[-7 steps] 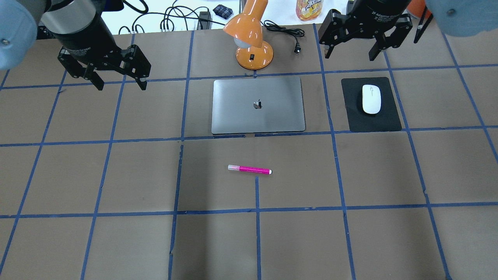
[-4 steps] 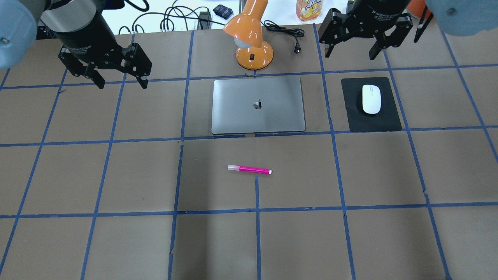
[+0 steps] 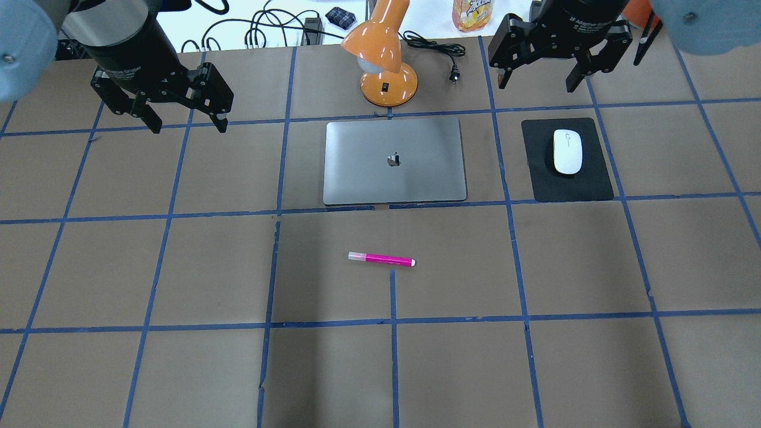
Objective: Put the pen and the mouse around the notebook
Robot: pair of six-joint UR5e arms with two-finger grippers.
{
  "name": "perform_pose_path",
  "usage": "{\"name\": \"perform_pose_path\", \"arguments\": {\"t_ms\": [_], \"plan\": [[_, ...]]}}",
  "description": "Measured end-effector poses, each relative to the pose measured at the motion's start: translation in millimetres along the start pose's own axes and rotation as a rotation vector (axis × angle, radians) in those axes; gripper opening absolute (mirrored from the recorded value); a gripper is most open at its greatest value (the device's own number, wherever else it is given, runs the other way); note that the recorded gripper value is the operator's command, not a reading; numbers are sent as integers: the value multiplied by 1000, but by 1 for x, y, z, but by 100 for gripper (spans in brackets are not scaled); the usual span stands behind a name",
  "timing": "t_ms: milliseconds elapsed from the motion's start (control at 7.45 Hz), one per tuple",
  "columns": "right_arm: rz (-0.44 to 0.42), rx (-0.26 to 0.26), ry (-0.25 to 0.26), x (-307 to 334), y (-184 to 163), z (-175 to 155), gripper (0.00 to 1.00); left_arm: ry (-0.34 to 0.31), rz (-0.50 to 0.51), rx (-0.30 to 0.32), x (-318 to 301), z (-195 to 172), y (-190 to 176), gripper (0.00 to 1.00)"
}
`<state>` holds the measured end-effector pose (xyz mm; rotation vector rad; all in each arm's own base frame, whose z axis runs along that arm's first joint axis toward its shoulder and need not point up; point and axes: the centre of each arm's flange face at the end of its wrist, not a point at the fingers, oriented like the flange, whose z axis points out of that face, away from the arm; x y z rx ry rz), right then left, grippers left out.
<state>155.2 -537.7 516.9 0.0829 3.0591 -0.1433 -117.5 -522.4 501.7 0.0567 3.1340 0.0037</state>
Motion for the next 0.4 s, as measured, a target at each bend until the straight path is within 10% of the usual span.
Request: {"name": "perform_pose_path", "arguments": {"t_ms": [402], "plan": [[-4,0,0,0,0,0,100,-4,4,-3,-1,3,0,100]]}}
